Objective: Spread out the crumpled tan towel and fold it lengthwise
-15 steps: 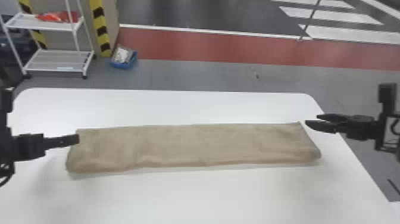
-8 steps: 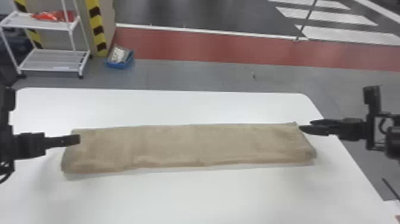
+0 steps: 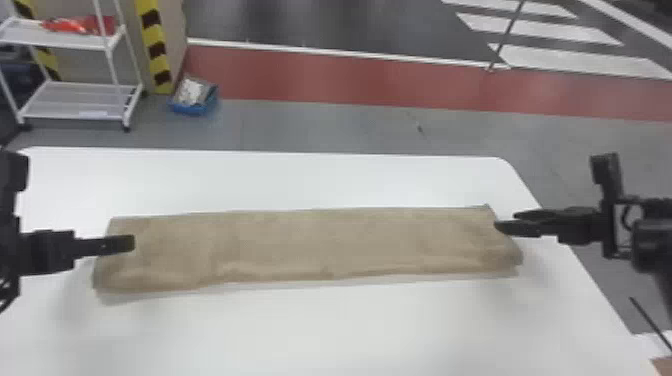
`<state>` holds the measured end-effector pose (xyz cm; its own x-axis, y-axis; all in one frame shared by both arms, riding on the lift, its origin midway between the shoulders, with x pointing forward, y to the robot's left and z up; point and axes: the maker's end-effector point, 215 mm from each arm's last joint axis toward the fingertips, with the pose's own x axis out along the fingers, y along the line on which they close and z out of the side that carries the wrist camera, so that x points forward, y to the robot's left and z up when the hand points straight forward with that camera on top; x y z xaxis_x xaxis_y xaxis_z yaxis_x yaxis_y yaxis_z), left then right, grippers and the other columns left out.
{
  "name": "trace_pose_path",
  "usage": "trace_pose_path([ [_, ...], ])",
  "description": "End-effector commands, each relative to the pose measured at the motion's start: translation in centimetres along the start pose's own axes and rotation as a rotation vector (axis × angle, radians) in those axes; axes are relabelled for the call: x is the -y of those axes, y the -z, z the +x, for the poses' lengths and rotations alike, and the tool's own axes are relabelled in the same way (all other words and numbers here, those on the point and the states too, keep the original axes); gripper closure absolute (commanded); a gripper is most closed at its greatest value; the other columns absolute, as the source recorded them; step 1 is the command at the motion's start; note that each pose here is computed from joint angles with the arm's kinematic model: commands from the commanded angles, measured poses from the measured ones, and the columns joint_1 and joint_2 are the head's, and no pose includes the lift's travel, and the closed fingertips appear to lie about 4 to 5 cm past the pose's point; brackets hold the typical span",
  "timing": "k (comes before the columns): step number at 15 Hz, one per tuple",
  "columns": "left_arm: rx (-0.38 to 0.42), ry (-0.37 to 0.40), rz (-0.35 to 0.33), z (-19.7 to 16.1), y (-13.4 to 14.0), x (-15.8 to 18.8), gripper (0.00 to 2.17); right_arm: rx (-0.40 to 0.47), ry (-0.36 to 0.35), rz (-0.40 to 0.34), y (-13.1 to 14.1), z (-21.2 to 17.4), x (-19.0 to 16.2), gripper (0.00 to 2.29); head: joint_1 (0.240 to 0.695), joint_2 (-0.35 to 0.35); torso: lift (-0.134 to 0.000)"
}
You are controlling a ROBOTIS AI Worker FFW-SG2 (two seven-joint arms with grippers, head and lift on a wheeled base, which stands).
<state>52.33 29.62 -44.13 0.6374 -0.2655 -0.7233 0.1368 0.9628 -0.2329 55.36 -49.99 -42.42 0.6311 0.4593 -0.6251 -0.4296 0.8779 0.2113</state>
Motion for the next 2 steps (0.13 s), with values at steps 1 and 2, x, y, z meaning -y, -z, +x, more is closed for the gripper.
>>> trace_pose_path([
  [1, -0.014, 0.0, 0.006, -0.14, 0.65, -0.07, 0.12, 0.0, 0.002, 0.009, 0.55, -0.13, 0.1, 0.22, 0.695, -0.204, -0.124],
  [2, -0.014, 0.0, 0.005, -0.16, 0.77, -0.08, 0.12, -0.002, 0.002, 0.013, 0.83, -0.15, 0.12, 0.22, 0.695, -0.206, -0.124],
])
